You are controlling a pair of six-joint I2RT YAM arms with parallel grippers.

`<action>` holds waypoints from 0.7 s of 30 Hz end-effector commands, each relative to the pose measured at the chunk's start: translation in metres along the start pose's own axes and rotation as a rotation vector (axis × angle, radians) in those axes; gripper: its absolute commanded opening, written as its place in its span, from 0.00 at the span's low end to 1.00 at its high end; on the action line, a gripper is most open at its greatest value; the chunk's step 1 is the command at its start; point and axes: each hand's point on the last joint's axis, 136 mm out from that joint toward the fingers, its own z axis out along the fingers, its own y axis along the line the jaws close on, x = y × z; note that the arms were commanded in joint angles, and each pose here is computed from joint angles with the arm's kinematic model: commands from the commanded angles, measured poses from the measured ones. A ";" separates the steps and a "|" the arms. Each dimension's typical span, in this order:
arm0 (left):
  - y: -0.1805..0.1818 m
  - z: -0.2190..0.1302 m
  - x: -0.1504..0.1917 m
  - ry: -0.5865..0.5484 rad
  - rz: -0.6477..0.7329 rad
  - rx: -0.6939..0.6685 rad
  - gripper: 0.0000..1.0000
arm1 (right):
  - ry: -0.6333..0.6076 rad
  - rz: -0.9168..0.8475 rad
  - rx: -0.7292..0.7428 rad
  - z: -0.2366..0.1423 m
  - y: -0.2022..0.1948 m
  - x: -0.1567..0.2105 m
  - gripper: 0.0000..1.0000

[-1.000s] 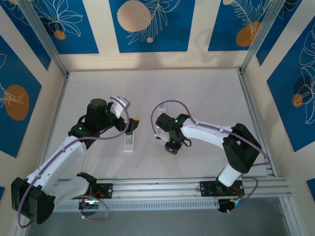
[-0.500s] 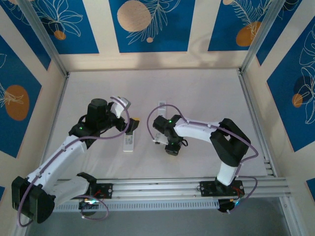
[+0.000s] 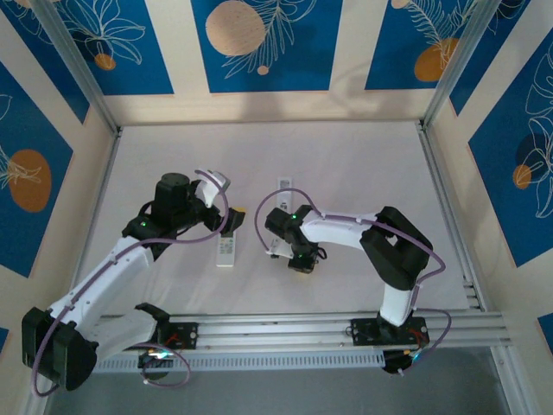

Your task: Load the batteries into the remote control

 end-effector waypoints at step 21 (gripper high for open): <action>-0.003 -0.002 -0.007 -0.013 -0.009 0.022 1.00 | -0.321 0.682 0.154 -0.097 -0.047 -0.031 0.42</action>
